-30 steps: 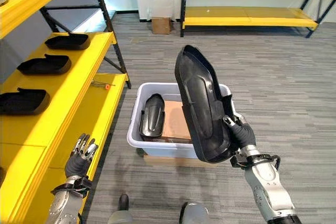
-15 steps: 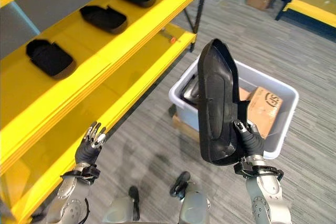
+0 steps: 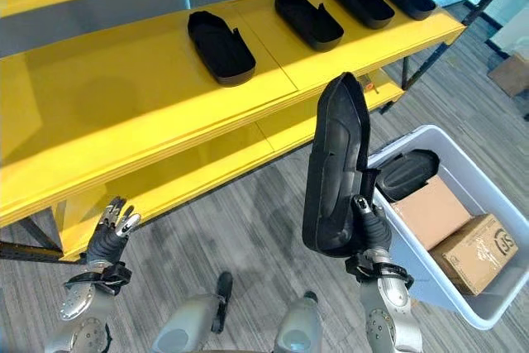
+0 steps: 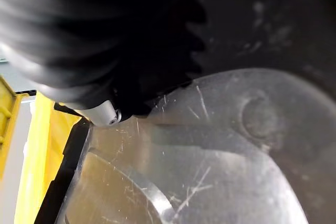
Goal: Move parts from the plastic box to the shelf.
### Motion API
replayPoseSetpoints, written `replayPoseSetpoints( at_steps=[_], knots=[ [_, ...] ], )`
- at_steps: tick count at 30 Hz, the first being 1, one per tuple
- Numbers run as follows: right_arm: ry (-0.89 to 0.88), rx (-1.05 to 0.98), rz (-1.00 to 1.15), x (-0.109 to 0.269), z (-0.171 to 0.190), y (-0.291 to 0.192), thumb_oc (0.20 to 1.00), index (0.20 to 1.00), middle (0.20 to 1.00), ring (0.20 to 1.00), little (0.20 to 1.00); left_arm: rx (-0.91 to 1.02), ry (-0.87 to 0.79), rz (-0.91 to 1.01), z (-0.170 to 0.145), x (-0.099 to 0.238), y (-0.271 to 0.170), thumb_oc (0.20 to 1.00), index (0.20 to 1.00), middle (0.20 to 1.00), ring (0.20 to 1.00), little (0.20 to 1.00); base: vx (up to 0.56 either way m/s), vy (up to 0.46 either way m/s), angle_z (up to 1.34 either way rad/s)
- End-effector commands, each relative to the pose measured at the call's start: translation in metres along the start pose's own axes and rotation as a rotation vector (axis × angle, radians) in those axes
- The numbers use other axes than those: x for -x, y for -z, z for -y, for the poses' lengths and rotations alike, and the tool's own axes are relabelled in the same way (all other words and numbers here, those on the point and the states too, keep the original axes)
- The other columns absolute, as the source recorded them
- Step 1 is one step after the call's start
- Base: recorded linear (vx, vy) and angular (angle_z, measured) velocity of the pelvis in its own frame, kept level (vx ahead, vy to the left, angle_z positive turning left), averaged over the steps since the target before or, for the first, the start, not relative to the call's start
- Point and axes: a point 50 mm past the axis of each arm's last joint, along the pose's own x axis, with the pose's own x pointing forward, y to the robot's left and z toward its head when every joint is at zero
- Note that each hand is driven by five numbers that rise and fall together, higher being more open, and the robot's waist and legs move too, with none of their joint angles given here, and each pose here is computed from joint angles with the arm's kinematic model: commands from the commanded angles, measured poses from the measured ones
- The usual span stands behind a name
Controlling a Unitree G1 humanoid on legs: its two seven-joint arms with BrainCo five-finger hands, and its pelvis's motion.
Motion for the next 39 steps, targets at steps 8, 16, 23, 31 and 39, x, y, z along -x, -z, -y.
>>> replayPoseSetpoints(
  at_steps=[8, 16, 23, 31, 39],
  knots=[
    [-0.035, 0.051, 0.111, 0.001, 0.01, -0.026, 0.2, 0.2, 0.2, 0.2, 0.2, 0.012, 0.102, 0.106, 0.028, 0.002, -0.01, 1.0, 1.0, 1.0, 1.0, 1.0, 0.12, 0.009, 0.37],
    [-0.012, 0.072, 0.109, -0.001, 0.015, -0.028, 0.2, 0.2, 0.2, 0.2, 0.2, 0.035, 0.088, 0.105, 0.03, 0.002, -0.009, 1.0, 1.0, 1.0, 1.0, 1.0, 0.13, -0.1, 0.34],
    [-0.018, 0.097, 0.117, -0.006, 0.015, -0.032, 0.2, 0.2, 0.2, 0.2, 0.2, 0.075, 0.081, 0.108, 0.032, 0.003, -0.008, 1.0, 1.0, 1.0, 1.0, 1.0, 0.06, -0.061, 0.24],
    [0.039, 0.128, 0.138, -0.005, 0.022, -0.037, 0.2, 0.2, 0.2, 0.2, 0.2, 0.063, 0.054, 0.143, 0.03, -0.003, -0.017, 1.0, 1.0, 1.0, 1.0, 1.0, 0.04, 0.197, 0.68],
    [-0.006, 0.1, 0.111, -0.004, 0.009, -0.027, 0.2, 0.2, 0.2, 0.2, 0.2, 0.023, 0.08, 0.144, 0.025, -0.001, -0.02, 1.0, 1.0, 1.0, 1.0, 1.0, 0.11, 0.275, 0.17]
  ],
)
